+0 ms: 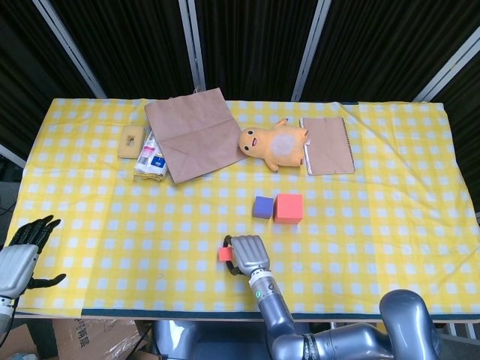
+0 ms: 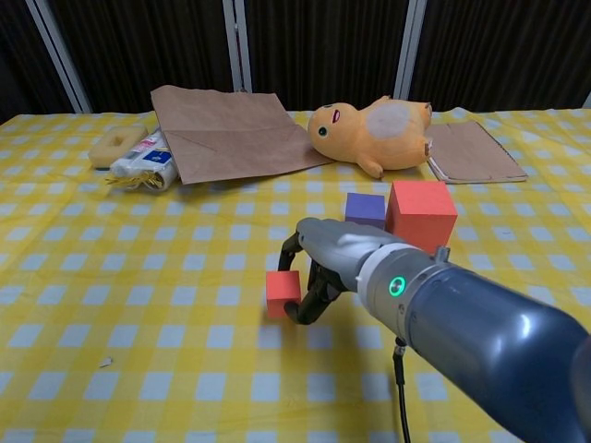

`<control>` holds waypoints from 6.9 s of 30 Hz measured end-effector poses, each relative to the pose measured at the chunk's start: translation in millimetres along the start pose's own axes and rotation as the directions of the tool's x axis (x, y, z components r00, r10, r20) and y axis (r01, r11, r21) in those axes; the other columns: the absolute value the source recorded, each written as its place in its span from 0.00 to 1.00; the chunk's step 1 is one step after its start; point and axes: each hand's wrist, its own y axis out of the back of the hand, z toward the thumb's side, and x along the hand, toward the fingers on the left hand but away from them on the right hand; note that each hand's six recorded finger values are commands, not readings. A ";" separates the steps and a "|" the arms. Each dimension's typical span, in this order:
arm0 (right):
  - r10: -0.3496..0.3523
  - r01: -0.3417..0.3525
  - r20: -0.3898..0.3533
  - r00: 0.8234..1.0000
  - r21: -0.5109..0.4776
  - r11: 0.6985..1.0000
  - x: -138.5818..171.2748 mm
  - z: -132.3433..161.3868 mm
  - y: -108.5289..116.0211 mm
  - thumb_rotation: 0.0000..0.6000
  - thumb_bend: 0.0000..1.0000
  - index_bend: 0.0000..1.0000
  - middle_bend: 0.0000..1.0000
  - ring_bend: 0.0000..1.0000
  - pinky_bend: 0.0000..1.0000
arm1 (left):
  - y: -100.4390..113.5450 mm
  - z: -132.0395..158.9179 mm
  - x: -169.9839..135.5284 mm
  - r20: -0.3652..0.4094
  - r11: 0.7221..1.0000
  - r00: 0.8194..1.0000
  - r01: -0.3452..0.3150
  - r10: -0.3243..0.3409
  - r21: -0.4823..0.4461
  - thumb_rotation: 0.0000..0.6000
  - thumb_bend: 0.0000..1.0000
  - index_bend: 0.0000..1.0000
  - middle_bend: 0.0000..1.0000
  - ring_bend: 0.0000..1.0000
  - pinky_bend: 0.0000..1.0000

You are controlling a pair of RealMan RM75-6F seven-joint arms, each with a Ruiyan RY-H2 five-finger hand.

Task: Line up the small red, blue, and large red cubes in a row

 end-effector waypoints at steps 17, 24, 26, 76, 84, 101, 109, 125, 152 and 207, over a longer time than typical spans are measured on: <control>-0.154 0.160 0.101 0.983 -0.052 0.986 -54.8 -42.0 58.4 1.00 0.50 0.48 1.00 1.00 1.00 | -2.3 -1.2 2.4 -0.016 1.000 1.000 0.021 -0.021 -0.004 1.00 0.00 0.00 0.00 0.00 0.00; -0.152 0.162 0.118 0.981 -0.075 0.984 -68.3 -50.8 59.1 1.00 0.50 0.48 1.00 1.00 1.00 | -3.1 -1.1 2.7 -0.020 1.000 0.999 0.028 -0.028 -0.004 1.00 0.00 0.00 0.00 0.00 0.00; -0.150 0.160 0.120 0.981 -0.079 0.984 -70.8 -51.3 58.3 1.00 0.50 0.48 1.00 1.00 1.00 | -3.1 -1.3 2.8 -0.022 1.000 0.999 0.029 -0.029 -0.005 1.00 0.00 0.00 0.00 0.00 0.00; 0.014 -0.014 0.039 0.999 -0.006 1.000 -35.3 -11.2 14.0 1.00 0.50 0.11 1.00 1.00 1.00 | -2.5 1.3 2.0 -0.008 0.999 0.999 0.034 -0.035 -0.014 1.00 0.00 0.00 0.00 0.00 0.00; 0.026 -0.026 0.049 0.998 -0.013 1.000 -39.9 -10.4 3.9 1.00 0.50 0.08 1.00 1.00 1.00 | -3.0 1.9 2.2 -0.004 0.999 0.999 0.041 -0.041 -0.017 1.00 0.00 0.00 0.00 0.00 0.00; 0.013 -0.014 0.115 0.993 0.008 1.000 -53.5 -24.5 -1.7 1.00 0.50 0.04 1.00 1.00 1.00 | -4.4 1.6 2.7 -0.009 0.998 0.998 0.055 -0.055 -0.024 1.00 0.00 0.00 0.00 0.00 0.00; 0.015 -0.016 0.152 0.988 0.004 1.000 -50.3 -33.1 -4.2 1.00 0.50 0.01 1.00 1.00 1.00 | -4.0 2.6 2.2 -0.005 0.998 0.999 0.054 -0.054 -0.028 1.00 0.00 0.00 0.00 0.00 0.00; 0.016 -0.014 0.177 0.984 -0.012 1.000 -39.1 -39.4 -2.3 1.00 0.50 0.00 1.00 1.00 1.00 | -3.9 2.8 1.1 -0.006 0.998 0.999 0.052 -0.053 -0.033 1.00 0.00 0.00 0.00 0.00 0.00; 0.009 -0.005 0.182 0.983 -0.023 1.000 -49.8 -33.9 -7.1 1.00 0.50 0.00 1.00 1.00 1.00 | -3.5 2.0 0.9 -0.005 0.997 0.998 0.063 -0.064 -0.049 1.00 0.00 0.00 0.00 0.00 0.00; -0.234 0.233 0.016 0.972 0.048 0.971 33.3 -57.7 83.0 1.00 0.50 0.00 0.45 0.46 0.49 | 3.5 6.2 -1.4 0.019 0.999 1.000 -0.005 0.006 -0.043 1.00 0.00 0.00 0.00 0.00 0.00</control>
